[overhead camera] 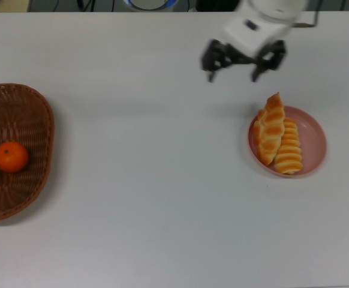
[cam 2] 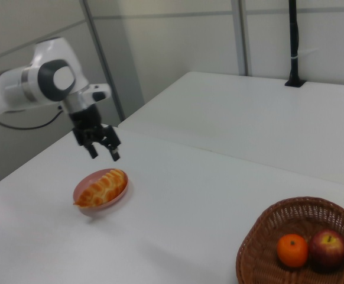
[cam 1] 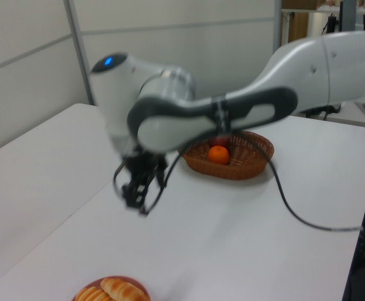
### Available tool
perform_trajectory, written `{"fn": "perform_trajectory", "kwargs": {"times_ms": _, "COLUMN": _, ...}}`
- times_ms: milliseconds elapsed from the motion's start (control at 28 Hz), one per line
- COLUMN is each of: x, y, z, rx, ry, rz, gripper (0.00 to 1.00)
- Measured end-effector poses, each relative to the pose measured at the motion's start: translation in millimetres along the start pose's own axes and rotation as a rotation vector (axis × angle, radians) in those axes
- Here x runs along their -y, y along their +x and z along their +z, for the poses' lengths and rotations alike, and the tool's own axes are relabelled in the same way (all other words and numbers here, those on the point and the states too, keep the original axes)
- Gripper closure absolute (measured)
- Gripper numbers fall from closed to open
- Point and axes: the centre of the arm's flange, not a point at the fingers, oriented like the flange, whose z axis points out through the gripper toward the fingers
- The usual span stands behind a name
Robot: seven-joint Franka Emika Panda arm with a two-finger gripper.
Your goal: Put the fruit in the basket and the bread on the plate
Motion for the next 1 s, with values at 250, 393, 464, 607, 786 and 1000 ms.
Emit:
{"fn": "perform_trajectory", "kwargs": {"times_ms": 250, "x": -103.6, "y": -6.2, "z": -9.5, "rx": 0.076, "ry": -0.011, "rz": 0.105, "gripper": 0.0}}
{"fn": "perform_trajectory", "kwargs": {"times_ms": 393, "x": -162.1, "y": -7.1, "z": -4.9, "rx": 0.096, "ry": 0.007, "rz": 0.145, "gripper": 0.0}}
{"fn": "perform_trajectory", "kwargs": {"times_ms": 464, "x": -187.9, "y": -7.9, "z": 0.8, "rx": 0.108, "ry": 0.027, "rz": 0.167, "gripper": 0.0}}
{"fn": "perform_trajectory", "kwargs": {"times_ms": 607, "x": -239.0, "y": -12.5, "z": 16.2, "rx": 0.135, "ry": 0.066, "rz": 0.2, "gripper": 0.0}}
{"fn": "perform_trajectory", "kwargs": {"times_ms": 786, "x": -270.6, "y": -17.4, "z": 26.9, "rx": 0.151, "ry": 0.096, "rz": 0.198, "gripper": 0.0}}
{"fn": "perform_trajectory", "kwargs": {"times_ms": 1000, "x": -270.7, "y": -17.5, "z": 26.7, "rx": 0.15, "ry": 0.098, "rz": 0.195, "gripper": 0.0}}
